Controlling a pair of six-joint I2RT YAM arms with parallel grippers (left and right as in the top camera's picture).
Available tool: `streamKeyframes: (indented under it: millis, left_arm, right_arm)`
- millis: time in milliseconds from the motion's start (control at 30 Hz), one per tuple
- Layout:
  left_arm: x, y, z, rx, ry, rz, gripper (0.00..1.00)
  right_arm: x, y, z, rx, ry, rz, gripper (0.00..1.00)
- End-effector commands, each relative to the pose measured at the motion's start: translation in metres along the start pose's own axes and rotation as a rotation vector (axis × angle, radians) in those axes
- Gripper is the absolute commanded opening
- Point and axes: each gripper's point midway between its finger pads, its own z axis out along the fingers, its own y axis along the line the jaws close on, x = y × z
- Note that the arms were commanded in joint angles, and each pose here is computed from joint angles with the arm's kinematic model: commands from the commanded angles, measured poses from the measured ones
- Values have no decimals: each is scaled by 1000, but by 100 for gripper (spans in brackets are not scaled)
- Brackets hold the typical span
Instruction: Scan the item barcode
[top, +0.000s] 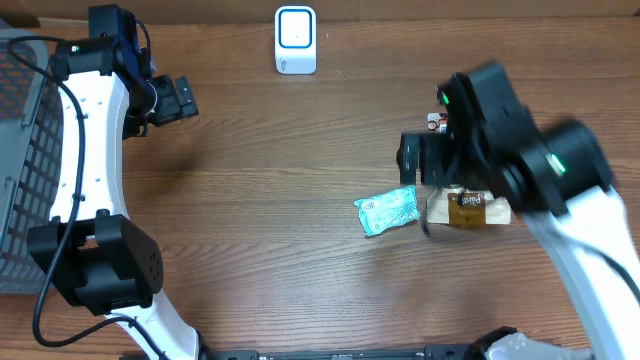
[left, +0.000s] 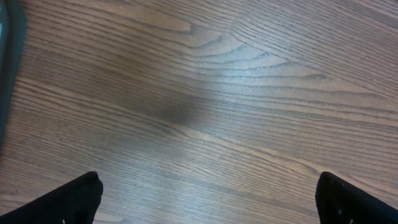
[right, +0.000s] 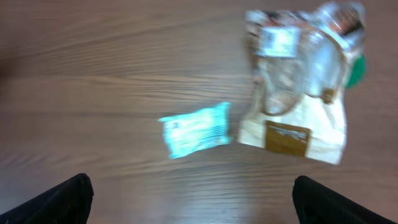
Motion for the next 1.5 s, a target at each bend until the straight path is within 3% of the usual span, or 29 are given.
streamKeyframes:
  millis: [0,267,467,633,833,933,1167,1467]
  left_arm:
    - [-4,-4,-5,3,-20,27,99]
    - [-4,-4,-5,3,-20,27,100]
    - [-4,-4,-5,3,-20,27,100]
    - [-4,-4,-5,3,-20,27,100]
    - [-4,-4,-5,3,-20,27,100]
    - [-4,-4,-5,3,-20,27,100]
    - [-4,-4,-5,3,-20,27,100]
    - [-4,-4,-5,3,-20,27,100]
  right_arm:
    - [17,7,-56,-102,-127,-67,100]
    - [34,-7,-110,-176,-289,-55,100]
    - [48,-19,-114,-142,-277,-53,100]
    - [40,-29,-114,-82,-312,-40,100]
    - [5,-44,-115,-42,-457,66,100]
    - [-5,-50,-109,-49,-516,109,100]
    - [-12,-43,-74,-156,-708,-56,100]
    - [20,-59,-4,-223,-996,-59,100]
